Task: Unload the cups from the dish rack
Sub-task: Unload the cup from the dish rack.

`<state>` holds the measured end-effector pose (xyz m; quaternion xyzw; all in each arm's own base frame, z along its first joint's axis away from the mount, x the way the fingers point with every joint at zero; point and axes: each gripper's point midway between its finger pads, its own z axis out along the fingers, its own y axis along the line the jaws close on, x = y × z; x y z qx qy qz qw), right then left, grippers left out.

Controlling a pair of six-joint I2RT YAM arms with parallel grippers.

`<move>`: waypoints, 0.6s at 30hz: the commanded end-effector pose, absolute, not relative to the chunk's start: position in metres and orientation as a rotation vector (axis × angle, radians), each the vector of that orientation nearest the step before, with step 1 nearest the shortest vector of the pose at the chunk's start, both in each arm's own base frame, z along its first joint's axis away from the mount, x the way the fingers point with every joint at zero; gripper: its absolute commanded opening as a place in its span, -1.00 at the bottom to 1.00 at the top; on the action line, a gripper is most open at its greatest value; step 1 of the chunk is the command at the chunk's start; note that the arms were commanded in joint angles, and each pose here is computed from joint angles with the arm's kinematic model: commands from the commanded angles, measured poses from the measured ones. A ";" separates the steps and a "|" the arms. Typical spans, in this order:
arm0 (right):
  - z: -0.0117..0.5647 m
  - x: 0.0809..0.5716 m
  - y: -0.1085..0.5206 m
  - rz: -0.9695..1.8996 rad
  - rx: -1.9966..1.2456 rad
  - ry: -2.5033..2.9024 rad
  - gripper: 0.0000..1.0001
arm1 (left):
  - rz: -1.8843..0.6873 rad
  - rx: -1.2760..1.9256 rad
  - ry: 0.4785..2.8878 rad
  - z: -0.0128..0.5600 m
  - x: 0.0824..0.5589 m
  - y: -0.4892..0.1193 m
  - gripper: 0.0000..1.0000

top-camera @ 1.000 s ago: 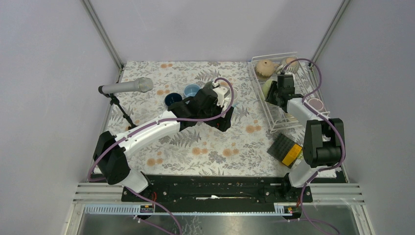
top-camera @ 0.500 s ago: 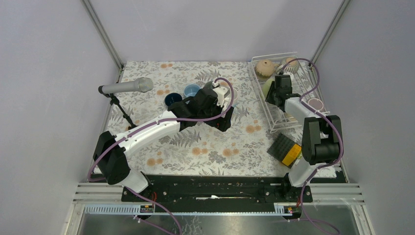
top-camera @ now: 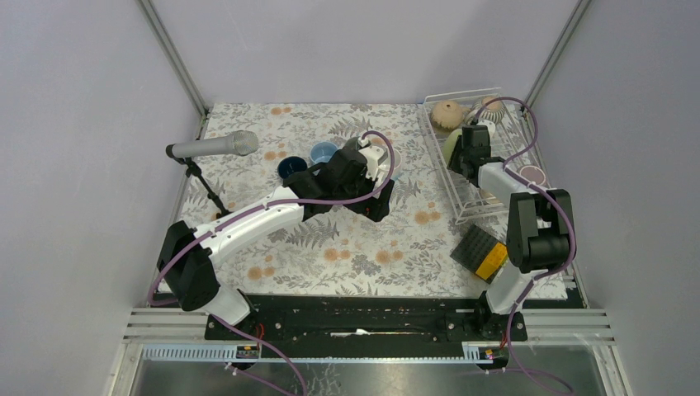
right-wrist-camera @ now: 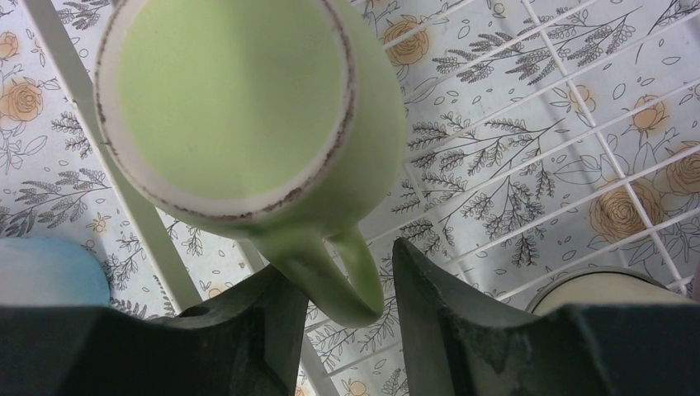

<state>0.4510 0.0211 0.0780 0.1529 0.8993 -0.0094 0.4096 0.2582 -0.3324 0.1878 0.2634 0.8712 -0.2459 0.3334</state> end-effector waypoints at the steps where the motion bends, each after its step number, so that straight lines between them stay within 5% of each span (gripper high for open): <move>1: 0.073 0.453 0.044 0.007 0.311 2.297 -0.03 | -0.670 0.676 2.229 0.196 0.264 -0.338 0.97; 18: 0.067 0.453 0.056 0.022 0.265 2.311 -0.03 | -0.670 0.675 2.232 0.195 0.265 -0.337 0.97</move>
